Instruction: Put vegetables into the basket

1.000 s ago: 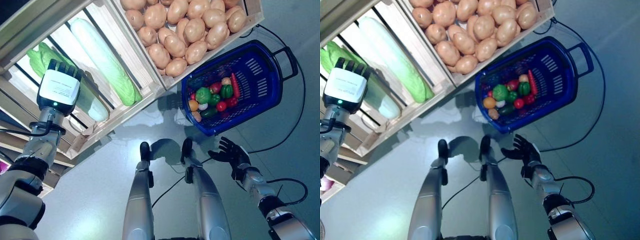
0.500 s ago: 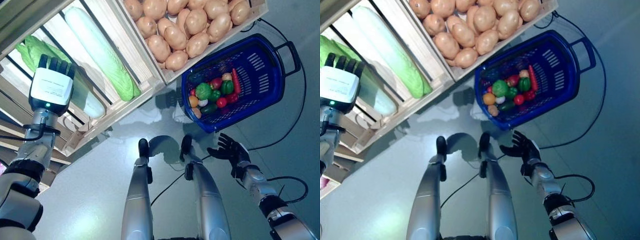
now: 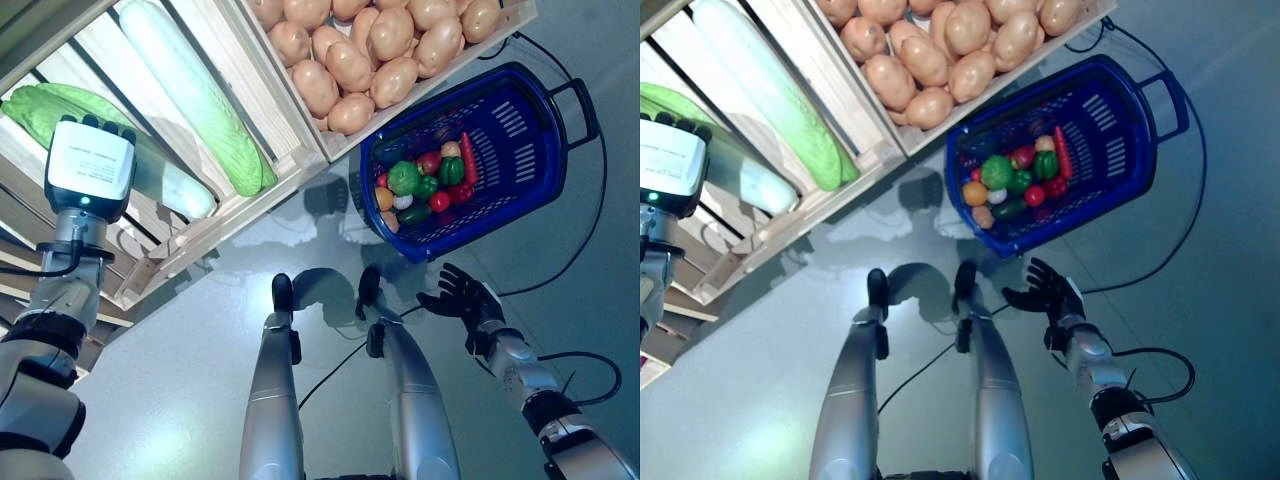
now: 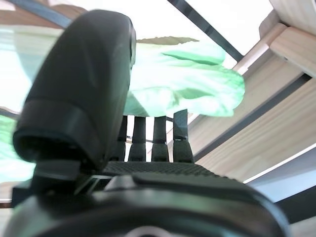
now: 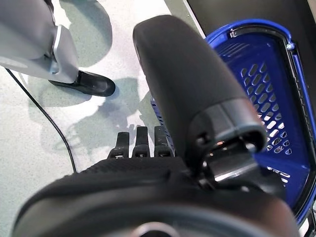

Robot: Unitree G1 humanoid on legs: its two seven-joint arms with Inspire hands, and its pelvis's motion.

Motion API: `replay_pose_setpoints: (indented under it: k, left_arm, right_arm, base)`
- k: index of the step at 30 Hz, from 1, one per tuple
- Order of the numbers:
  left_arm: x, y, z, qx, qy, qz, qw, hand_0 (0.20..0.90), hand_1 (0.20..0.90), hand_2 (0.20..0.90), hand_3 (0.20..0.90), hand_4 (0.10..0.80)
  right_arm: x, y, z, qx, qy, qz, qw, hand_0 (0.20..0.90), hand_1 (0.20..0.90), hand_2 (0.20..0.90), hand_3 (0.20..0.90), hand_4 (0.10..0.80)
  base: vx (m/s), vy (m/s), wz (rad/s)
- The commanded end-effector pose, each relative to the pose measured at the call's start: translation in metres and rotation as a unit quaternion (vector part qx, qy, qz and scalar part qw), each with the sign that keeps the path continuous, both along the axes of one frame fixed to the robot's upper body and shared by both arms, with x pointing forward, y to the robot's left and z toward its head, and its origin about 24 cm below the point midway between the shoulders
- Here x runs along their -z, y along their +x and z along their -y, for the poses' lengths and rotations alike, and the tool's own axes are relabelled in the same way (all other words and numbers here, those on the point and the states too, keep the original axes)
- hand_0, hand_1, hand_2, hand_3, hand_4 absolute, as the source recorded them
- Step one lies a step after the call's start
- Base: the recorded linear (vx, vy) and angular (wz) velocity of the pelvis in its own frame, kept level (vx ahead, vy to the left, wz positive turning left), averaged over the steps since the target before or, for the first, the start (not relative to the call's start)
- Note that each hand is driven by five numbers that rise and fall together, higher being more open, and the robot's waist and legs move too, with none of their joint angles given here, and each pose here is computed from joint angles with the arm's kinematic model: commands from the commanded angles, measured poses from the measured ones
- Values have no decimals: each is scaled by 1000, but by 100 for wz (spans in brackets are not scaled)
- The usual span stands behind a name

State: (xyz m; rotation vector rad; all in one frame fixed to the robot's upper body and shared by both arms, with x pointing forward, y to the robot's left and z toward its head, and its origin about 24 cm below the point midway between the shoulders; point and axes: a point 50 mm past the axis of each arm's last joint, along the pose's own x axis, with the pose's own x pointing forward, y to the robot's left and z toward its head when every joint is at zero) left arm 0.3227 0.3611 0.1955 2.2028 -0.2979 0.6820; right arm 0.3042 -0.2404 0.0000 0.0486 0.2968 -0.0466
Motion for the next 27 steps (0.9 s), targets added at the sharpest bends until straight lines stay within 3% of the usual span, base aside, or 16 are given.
replay_pose_setpoints:
  k: [1, 10, 22, 27]
  left_arm:
    - [-53, -19, -29, -61, -12, 130, 990, 300, 300, 300, 300, 400]
    - [-61, -25, -31, -41, -57, 206, 976, 300, 300, 300, 300, 400]
    - [-59, -30, -3, 111, -84, 260, 955, 300, 300, 300, 300, 400]
    - [-43, -35, 14, 197, -196, 283, 918, 300, 300, 300, 300, 400]
  right_arm:
    - [-12, -15, 35, 60, -13, 29, 998, 900, 900, 900, 900, 800]
    - [-6, -21, 35, 67, -4, 27, 997, 900, 900, 900, 900, 800]
    - [4, -32, 25, 58, 21, 42, 997, 900, 900, 900, 900, 800]
    - [-5, -34, 10, 34, 46, 94, 994, 900, 900, 900, 900, 800]
  base:
    - [0, 0, 0]
    - [4, -3, 0]
    - [64, -25, 4]
    - [98, -42, 7]
